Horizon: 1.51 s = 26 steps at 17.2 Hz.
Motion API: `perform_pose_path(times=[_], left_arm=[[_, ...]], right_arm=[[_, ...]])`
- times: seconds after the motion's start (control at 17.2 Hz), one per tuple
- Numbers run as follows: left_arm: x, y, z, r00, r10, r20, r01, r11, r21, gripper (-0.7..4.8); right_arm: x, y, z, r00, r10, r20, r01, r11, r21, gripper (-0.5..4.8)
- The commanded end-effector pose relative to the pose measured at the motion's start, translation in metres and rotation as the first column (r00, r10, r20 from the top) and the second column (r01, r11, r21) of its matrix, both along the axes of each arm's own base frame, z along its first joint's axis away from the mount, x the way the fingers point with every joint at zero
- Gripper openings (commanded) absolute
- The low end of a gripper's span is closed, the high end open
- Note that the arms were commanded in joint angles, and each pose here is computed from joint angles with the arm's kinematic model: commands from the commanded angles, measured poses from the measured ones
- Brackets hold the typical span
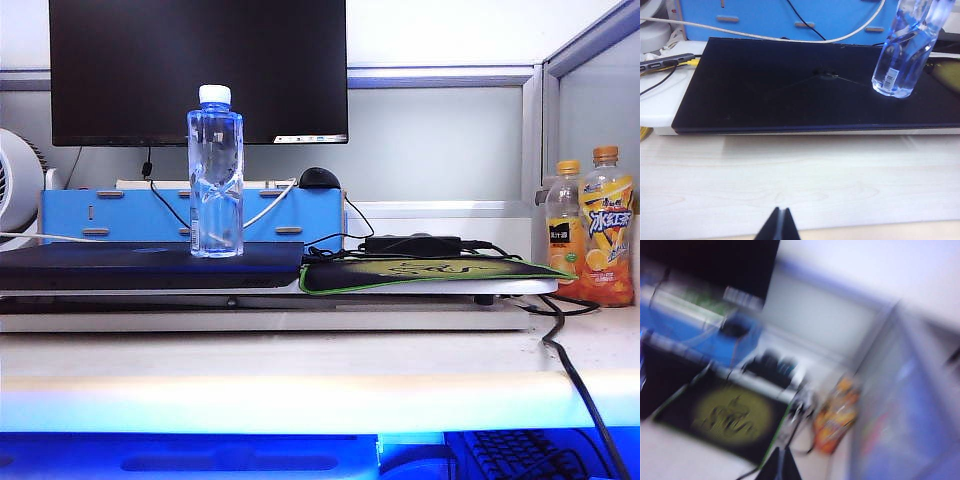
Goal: Pick up the mineral water bottle and place it on the laptop.
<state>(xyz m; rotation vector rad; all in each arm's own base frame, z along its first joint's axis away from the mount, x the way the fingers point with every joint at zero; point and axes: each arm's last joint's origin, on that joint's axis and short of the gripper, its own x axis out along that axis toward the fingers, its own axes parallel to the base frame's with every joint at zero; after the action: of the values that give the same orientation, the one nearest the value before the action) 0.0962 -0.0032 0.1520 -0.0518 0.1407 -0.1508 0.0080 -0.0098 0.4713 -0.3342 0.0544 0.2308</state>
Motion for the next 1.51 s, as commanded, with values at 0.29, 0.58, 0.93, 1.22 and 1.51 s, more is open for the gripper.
perform_pose_path(times=[0.29, 0.58, 0.93, 1.22, 1.51], left_arm=[[0.000, 0.000, 0.000, 1.000, -0.005, -0.004, 0.005, 1.000, 0.001, -0.02], [0.000, 0.000, 0.000, 1.000, -0.005, -0.004, 0.005, 1.000, 0.001, -0.02], [0.000, 0.000, 0.000, 1.000, -0.006, -0.004, 0.006, 1.000, 0.001, -0.02], [0.000, 0.000, 0.000, 1.000, -0.005, -0.004, 0.005, 1.000, 0.000, -0.02], [0.000, 0.000, 0.000, 1.000, -0.006, -0.004, 0.006, 1.000, 0.001, -0.02]], right_arm=[[0.061, 0.035, -0.166, 0.980, 0.087, 0.181, -0.109, 0.987, 0.116, 0.00], [0.068, 0.028, -0.250, 0.994, 0.054, 0.098, -0.074, 0.976, 0.205, 0.00], [0.082, 0.020, -0.291, 0.997, -0.057, -0.044, 0.066, 0.970, 0.233, 0.00], [0.087, 0.015, -0.320, 0.981, -0.120, -0.152, 0.154, 0.959, 0.238, -0.01], [0.087, 0.013, -0.321, 0.971, -0.162, -0.177, 0.210, 0.931, 0.299, -0.01]])
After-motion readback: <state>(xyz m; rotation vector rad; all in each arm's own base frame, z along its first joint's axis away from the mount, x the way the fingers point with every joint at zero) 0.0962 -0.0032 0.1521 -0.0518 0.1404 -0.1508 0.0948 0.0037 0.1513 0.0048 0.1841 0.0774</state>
